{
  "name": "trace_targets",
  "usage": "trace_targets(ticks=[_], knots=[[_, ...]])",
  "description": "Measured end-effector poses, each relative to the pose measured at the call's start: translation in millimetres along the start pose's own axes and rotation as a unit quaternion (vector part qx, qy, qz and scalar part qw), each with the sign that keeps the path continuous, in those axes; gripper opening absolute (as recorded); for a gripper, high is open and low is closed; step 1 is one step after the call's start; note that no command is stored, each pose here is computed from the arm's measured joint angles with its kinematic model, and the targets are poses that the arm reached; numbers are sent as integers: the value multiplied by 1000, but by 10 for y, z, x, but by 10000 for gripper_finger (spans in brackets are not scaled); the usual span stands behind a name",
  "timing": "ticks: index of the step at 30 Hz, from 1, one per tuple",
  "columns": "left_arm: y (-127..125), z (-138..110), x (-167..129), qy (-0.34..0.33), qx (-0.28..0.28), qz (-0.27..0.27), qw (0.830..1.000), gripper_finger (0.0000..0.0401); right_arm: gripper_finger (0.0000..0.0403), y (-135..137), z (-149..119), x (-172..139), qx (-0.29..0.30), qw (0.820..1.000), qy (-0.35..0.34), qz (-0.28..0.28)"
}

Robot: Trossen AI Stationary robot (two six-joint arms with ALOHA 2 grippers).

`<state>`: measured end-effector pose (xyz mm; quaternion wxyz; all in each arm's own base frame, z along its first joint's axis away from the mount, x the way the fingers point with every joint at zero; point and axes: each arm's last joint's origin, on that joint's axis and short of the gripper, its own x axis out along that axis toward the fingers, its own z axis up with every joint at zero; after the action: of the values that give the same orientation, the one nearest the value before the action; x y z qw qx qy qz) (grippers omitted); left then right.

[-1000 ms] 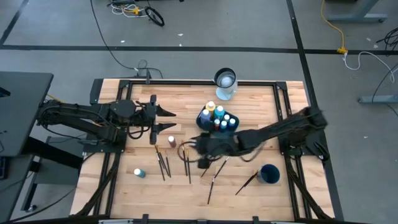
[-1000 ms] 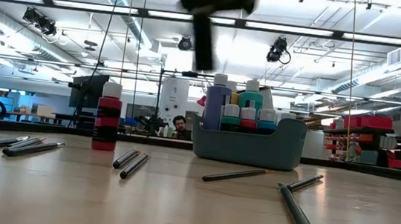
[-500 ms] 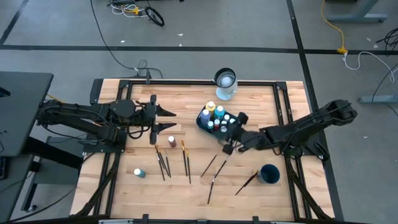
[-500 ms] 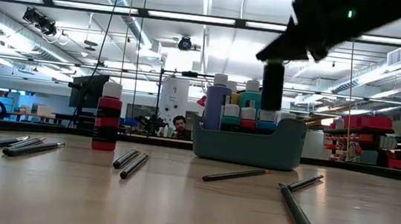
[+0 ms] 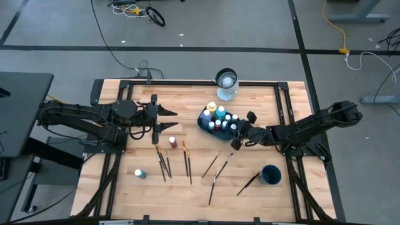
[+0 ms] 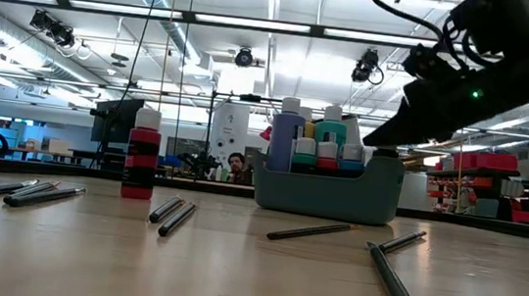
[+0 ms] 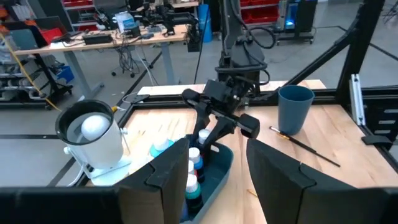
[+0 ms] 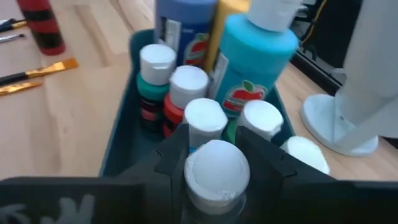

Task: Pick & Place Paint Supplies
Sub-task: Put the black paint bottle into the green bin

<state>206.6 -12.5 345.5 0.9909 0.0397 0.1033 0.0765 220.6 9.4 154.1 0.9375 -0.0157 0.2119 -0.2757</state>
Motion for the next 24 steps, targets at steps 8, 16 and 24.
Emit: trace_targets(ticks=[8, 16, 24], knots=[[-16, -51, 69, 19, 4, 7, 1000, 171, 129, -103, -148, 21, 24, 1000, 3, 7], [-23, -52, 100, 18, 4, 9, 1000, 171, 148, -150, -135, 48, 17, 1000, 0, -10], [-23, -56, 102, 20, 4, 8, 1000, 171, 191, -157, -68, 56, 8, 1000, -28, -6]])
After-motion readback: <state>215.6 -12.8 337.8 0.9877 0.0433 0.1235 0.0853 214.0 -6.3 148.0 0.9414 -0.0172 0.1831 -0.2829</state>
